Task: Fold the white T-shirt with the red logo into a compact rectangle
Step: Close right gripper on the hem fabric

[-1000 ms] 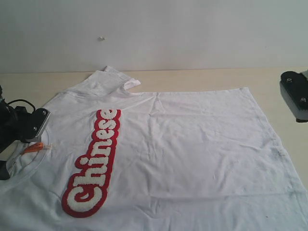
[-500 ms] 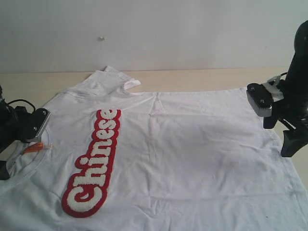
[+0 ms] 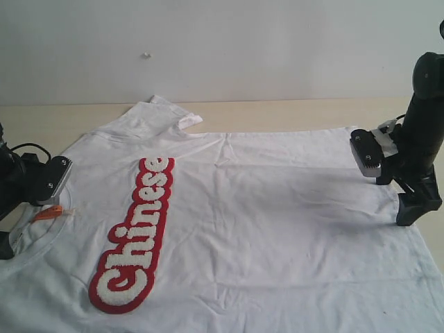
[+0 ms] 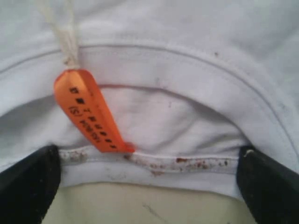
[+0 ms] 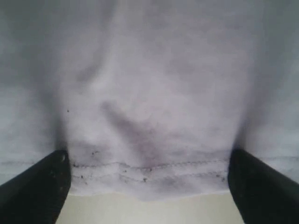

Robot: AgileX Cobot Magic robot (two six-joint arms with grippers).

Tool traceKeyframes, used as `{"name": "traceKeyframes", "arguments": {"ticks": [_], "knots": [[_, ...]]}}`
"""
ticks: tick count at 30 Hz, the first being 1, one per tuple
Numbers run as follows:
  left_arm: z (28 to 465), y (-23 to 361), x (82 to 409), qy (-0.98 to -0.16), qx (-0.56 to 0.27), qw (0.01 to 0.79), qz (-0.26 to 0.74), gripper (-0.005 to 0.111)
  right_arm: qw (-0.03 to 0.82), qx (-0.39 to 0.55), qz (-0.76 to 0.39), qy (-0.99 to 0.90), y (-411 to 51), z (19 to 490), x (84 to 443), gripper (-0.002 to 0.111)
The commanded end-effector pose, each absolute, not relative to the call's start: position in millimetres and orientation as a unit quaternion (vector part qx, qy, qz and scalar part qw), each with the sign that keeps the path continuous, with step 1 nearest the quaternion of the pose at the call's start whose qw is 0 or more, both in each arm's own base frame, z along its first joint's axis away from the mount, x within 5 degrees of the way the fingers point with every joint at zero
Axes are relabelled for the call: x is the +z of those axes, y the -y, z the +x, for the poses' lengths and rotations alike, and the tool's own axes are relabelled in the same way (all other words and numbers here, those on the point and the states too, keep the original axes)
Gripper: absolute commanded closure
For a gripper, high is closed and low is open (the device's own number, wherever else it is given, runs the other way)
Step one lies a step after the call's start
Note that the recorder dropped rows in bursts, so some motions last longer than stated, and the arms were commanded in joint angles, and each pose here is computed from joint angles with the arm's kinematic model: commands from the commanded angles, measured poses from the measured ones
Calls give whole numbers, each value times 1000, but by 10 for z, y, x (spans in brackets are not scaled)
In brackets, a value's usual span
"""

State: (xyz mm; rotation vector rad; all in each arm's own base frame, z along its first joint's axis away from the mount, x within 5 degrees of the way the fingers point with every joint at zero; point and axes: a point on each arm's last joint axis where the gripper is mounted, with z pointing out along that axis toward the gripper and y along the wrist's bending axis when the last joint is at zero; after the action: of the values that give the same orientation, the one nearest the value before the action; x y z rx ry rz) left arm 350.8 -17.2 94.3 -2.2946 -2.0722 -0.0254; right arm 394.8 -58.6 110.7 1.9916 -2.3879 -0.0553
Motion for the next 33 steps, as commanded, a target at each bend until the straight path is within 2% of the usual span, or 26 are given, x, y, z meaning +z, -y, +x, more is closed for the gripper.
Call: {"name": "traceKeyframes", "arguments": {"ticks": [1,33], "knots": [[3176,117,8,664,70,101,-738,2,23,-25,629,777,612,3949,1009,21],[3176,117,8,664,70,101,-738,2,25,-21,635,772,613,3954,1001,23]]}}
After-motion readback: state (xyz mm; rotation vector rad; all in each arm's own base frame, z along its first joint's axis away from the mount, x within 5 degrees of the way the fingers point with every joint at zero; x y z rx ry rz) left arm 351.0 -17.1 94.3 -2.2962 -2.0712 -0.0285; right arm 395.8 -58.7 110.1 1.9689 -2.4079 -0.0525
